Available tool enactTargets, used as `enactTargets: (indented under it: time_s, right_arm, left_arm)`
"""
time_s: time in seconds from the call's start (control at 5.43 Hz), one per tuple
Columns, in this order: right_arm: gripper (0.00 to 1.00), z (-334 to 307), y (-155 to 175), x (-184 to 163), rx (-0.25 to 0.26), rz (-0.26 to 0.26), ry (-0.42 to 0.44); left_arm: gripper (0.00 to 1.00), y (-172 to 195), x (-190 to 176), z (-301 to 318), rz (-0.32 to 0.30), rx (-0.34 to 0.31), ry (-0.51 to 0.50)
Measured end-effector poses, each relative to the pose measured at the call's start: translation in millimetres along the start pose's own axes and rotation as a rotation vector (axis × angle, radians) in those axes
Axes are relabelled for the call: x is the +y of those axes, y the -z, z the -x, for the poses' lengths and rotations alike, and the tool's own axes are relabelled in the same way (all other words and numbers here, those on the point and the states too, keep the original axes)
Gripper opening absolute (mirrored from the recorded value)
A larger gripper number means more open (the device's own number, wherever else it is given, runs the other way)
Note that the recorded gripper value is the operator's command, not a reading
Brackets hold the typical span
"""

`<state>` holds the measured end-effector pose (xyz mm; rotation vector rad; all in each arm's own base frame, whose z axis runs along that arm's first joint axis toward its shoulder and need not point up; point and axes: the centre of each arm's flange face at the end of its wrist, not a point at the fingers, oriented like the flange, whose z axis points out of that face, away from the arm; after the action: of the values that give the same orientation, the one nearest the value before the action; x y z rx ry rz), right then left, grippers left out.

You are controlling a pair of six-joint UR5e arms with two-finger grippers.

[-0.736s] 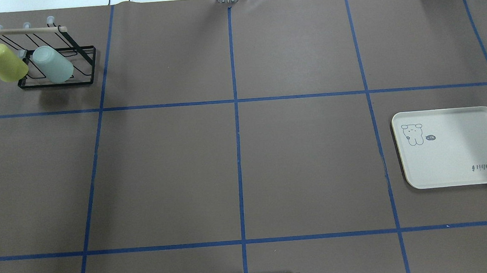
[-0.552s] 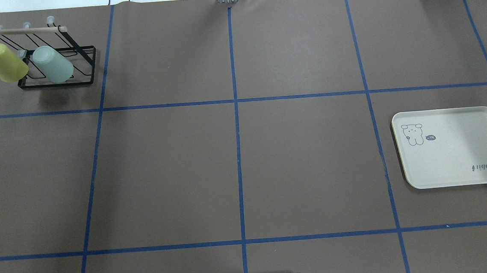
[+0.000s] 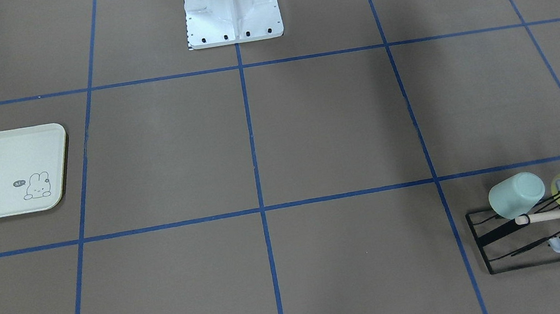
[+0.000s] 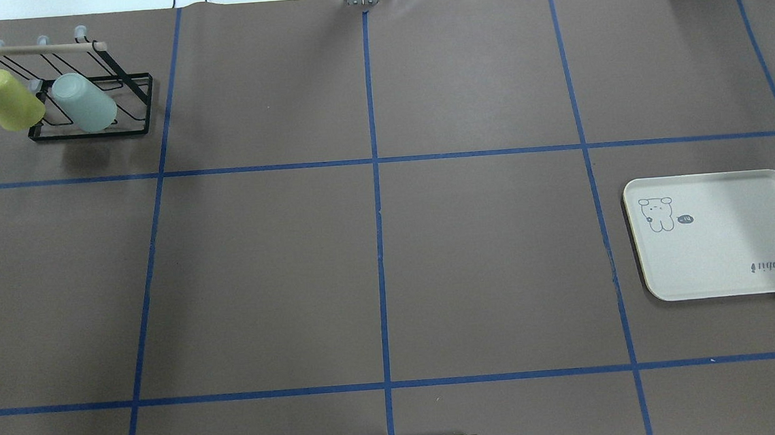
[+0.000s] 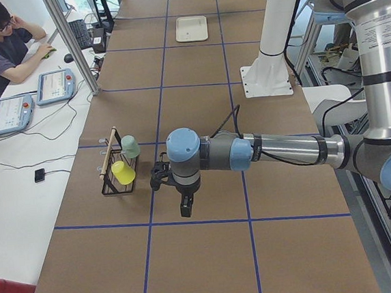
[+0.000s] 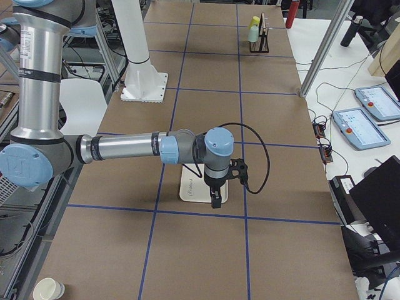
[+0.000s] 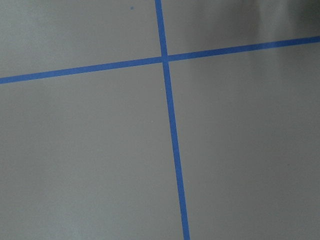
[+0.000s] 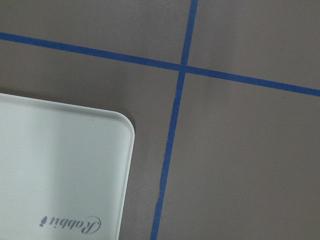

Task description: Left arm grabs green cup and hands to right arm on tray

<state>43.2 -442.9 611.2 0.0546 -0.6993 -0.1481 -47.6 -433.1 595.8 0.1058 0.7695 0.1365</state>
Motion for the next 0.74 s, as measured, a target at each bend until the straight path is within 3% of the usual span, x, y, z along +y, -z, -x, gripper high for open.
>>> enactTargets:
  time_s: [0.37, 0.74]
  right_arm:
    - [1.0, 0, 0, 0, -0.001, 0.001, -0.001]
    - [1.0, 0, -1, 0, -0.003, 0.002, -0.002]
  left_arm:
    - [1.0, 14, -50, -18, -0.06, 0.003, -0.074]
    - [1.0, 14, -106, -22, -0.177, 0.002, -0.185]
